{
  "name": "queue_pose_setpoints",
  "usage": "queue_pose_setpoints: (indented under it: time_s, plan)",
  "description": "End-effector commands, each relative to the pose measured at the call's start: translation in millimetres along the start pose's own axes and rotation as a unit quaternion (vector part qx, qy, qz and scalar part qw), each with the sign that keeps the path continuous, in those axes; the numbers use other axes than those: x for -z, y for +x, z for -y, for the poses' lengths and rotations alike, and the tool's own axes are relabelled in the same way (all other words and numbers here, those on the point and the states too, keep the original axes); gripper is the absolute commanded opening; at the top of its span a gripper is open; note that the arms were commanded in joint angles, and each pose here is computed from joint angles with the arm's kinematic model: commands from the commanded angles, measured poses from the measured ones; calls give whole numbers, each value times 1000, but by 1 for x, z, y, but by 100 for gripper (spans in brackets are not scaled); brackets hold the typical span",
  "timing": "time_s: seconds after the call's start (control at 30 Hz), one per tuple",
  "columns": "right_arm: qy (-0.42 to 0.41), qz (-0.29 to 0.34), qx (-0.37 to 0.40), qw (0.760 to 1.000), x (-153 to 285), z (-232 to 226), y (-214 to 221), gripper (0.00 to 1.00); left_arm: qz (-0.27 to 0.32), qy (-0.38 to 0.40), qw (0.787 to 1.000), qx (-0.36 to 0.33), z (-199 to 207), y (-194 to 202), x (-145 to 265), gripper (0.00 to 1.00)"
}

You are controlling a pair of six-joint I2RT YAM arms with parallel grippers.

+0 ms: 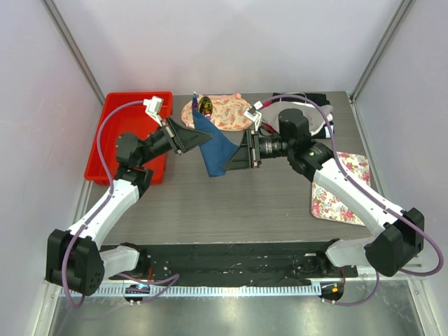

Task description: Place the utensils on the paper napkin and roll it up

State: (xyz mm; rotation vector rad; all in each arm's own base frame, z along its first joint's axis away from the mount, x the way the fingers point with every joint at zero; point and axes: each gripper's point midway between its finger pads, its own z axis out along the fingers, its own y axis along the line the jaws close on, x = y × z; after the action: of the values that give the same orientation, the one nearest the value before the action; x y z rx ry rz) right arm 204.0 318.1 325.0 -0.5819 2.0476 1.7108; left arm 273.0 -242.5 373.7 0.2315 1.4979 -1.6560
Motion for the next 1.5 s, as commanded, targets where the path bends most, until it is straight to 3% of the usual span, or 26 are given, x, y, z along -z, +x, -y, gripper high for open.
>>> queue_pose_setpoints:
  time_s: [0.0, 0.13, 0.4, 0.67, 0.83, 1.07, 1.17, 1.33, 1.47]
  plan:
    - [-21, 7, 60, 998, 0, -7, -4, 24, 31, 32, 999, -31, 31, -24, -3, 0]
    - [-21, 11, 105, 994, 1, -7, -5, 1, 32, 37, 999, -18, 35, -25, -3, 0]
    - [14, 4, 184, 983, 1, 22, 3, 1, 38, 46, 998, -7, 45, -30, -2, 0]
    - [23, 4, 189, 982, -4, 41, 5, 2, 38, 52, 998, -3, 50, -33, -4, 0]
    - [39, -1, 184, 982, -3, 44, 4, 28, 35, 51, 998, -13, 48, -33, -5, 0]
    - [114, 11, 161, 980, 34, 43, -8, 50, 33, 42, 998, -21, 38, -28, -5, 0]
    - [137, 30, 186, 973, 54, 27, -20, 61, 37, 38, 998, -25, 34, -30, -5, 0]
    - [149, 62, 244, 956, 77, -13, -34, 65, 41, 32, 998, -34, 29, -34, -6, 0]
    - [119, 78, 242, 960, 78, -39, -40, 65, 41, 30, 998, -35, 26, -35, -7, 0]
